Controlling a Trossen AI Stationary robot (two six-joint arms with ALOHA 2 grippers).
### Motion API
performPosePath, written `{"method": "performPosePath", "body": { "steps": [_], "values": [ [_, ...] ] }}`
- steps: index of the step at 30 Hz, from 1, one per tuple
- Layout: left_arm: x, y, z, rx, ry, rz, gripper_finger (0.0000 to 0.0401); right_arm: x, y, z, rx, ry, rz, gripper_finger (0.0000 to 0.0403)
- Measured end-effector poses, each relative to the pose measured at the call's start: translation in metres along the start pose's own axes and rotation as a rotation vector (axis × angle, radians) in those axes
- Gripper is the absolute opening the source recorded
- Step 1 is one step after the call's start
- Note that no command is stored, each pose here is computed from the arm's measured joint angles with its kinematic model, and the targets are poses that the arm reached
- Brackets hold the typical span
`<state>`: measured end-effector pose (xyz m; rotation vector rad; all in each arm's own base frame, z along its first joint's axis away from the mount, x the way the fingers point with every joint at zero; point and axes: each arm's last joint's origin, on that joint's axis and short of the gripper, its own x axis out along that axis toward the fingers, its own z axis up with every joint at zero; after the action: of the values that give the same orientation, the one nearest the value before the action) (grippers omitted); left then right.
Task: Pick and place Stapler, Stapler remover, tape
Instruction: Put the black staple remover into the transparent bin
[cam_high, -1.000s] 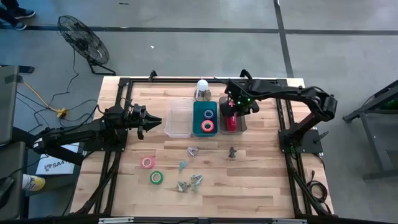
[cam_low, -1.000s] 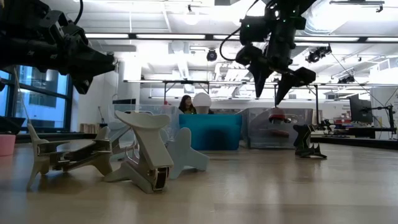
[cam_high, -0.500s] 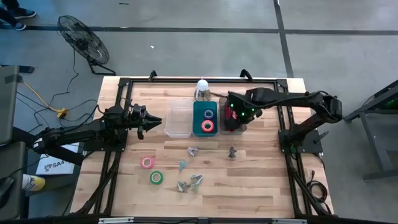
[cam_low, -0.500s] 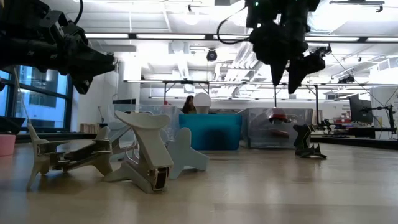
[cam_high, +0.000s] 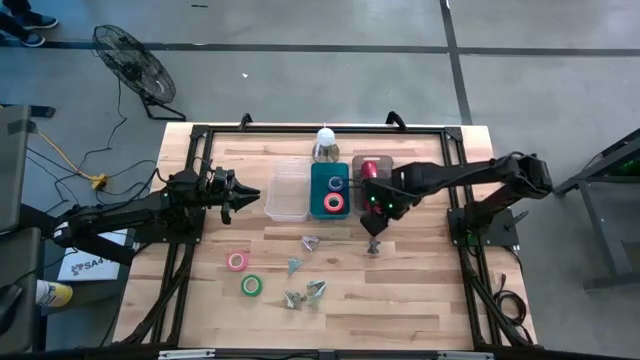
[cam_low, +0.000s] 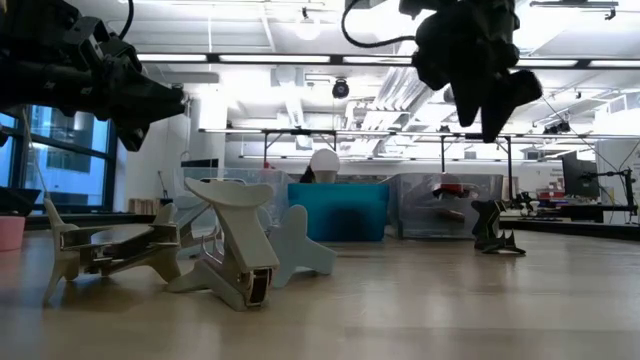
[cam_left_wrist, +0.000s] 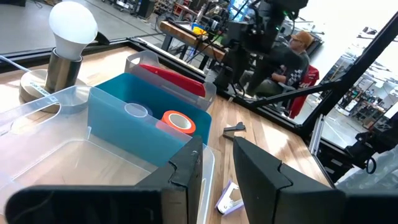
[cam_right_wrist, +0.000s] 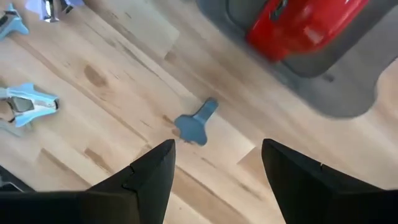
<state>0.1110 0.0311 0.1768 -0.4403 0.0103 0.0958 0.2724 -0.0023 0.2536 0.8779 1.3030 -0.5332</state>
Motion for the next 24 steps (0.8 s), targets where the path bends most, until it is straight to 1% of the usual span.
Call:
{"method": "performPosePath", "body": {
  "steps": [2,6,9,12,15,19,22,24],
  "values": [
    [0.0,0.0,0.0,0.0,0.0,0.0,0.0089,0.008,0.0,-0.006,0.051,0.015,-0.009,0.0232],
    [0.0,0.0,0.0,0.0,0.0,0.0,0.0089,0.029,-0.004,-0.023,0.186,0.093,-0.035,0.0232],
    [0.0,0.0,0.0,0.0,0.0,0.0,0.0089,0.042,-0.009,-0.031,0.277,0.11,-0.066,0.0232],
    [0.0,0.0,0.0,0.0,0.0,0.0,0.0089,0.05,-0.01,-0.032,0.352,0.098,-0.04,0.0232],
    [0.0,0.0,0.0,0.0,0.0,0.0,0.0089,0.053,-0.003,-0.03,0.396,0.067,0.035,0.0232],
    [0.0,0.0,0.0,0.0,0.0,0.0,0.0089,0.053,0.005,-0.026,0.452,-0.017,0.101,0.0232],
    [0.0,0.0,0.0,0.0,0.0,0.001,0.0089,0.053,0.005,-0.026,0.488,-0.046,0.089,0.0232],
    [0.0,0.0,0.0,0.0,0.0,0.0,0.0089,0.054,0.003,-0.027,0.503,-0.038,0.064,0.0232]
  ]
}}
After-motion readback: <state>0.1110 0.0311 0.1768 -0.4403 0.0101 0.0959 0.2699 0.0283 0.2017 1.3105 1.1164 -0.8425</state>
